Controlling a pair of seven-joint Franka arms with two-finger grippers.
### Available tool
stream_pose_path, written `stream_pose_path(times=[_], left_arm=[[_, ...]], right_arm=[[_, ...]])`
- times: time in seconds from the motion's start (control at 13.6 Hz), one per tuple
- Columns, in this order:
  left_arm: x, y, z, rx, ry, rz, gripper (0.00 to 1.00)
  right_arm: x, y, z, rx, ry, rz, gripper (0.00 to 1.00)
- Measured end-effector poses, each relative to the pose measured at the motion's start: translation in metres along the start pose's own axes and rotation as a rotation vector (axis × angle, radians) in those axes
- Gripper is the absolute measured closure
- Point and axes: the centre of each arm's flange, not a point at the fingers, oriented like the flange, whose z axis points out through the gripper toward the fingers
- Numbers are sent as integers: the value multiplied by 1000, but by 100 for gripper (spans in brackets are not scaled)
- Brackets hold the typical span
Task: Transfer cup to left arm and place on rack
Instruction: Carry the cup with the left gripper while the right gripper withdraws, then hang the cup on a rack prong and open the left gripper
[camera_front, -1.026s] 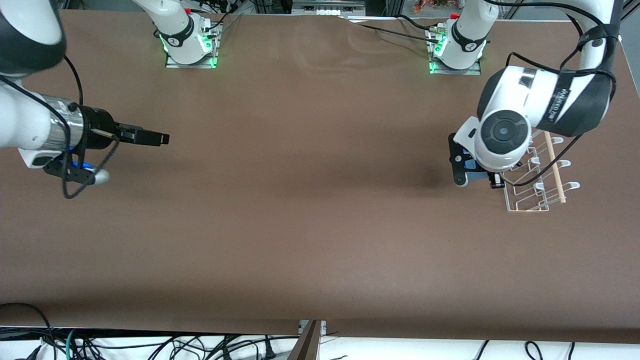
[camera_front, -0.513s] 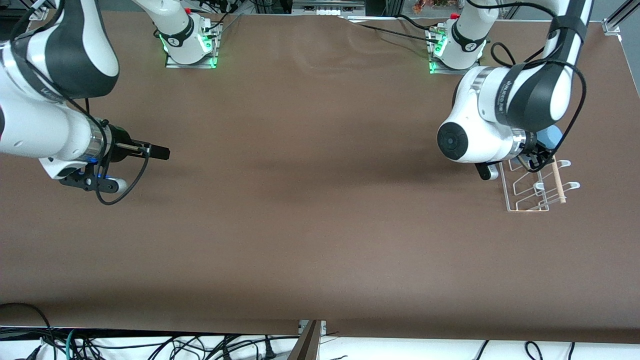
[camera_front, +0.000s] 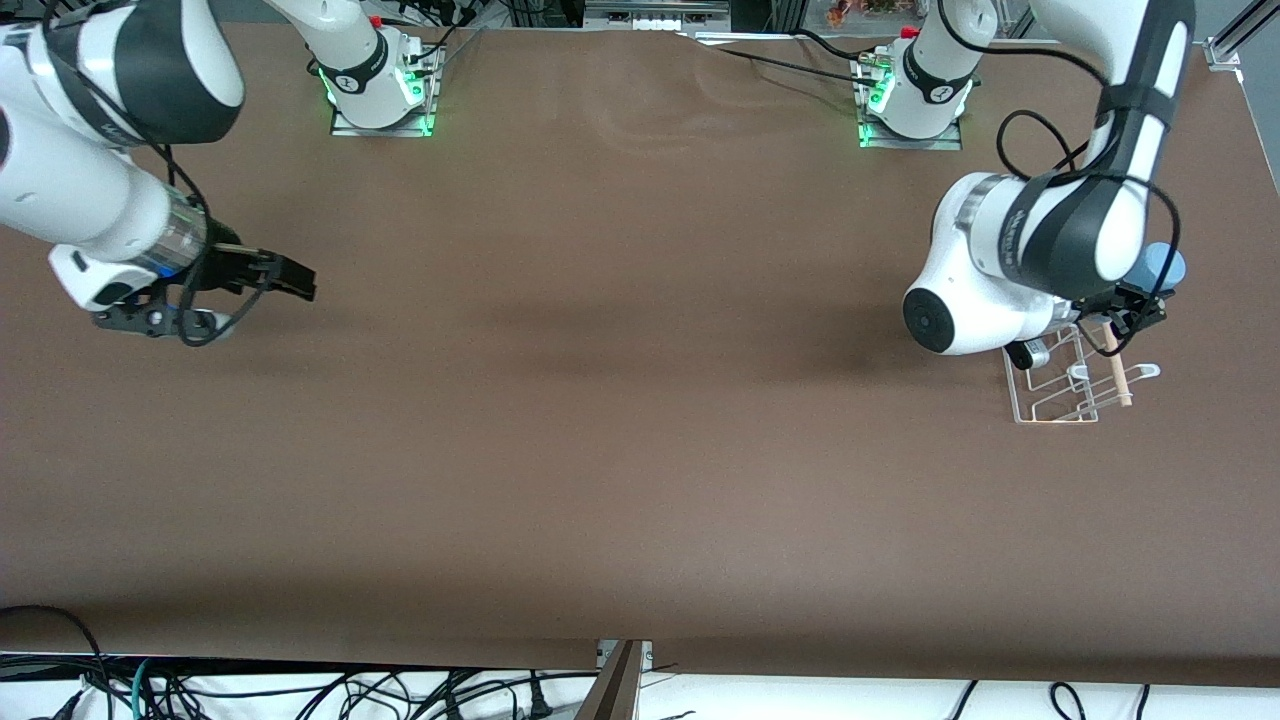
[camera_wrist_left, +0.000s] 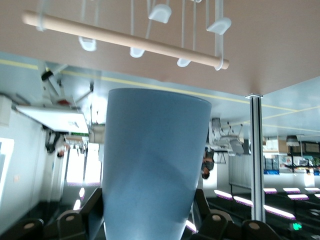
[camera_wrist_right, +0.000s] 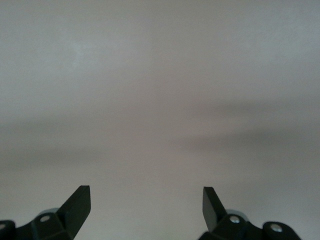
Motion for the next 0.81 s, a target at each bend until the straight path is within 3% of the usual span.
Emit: stream_pose_path(times=[0.22,0.81], left_arm=[[45,33,22,16,-79,-54,26],[77,57,42,51,-84,-83,26]], right_arm=[[1,45,-15,5,27,-20,1],[-1,39,-18,6,31,-43,1]])
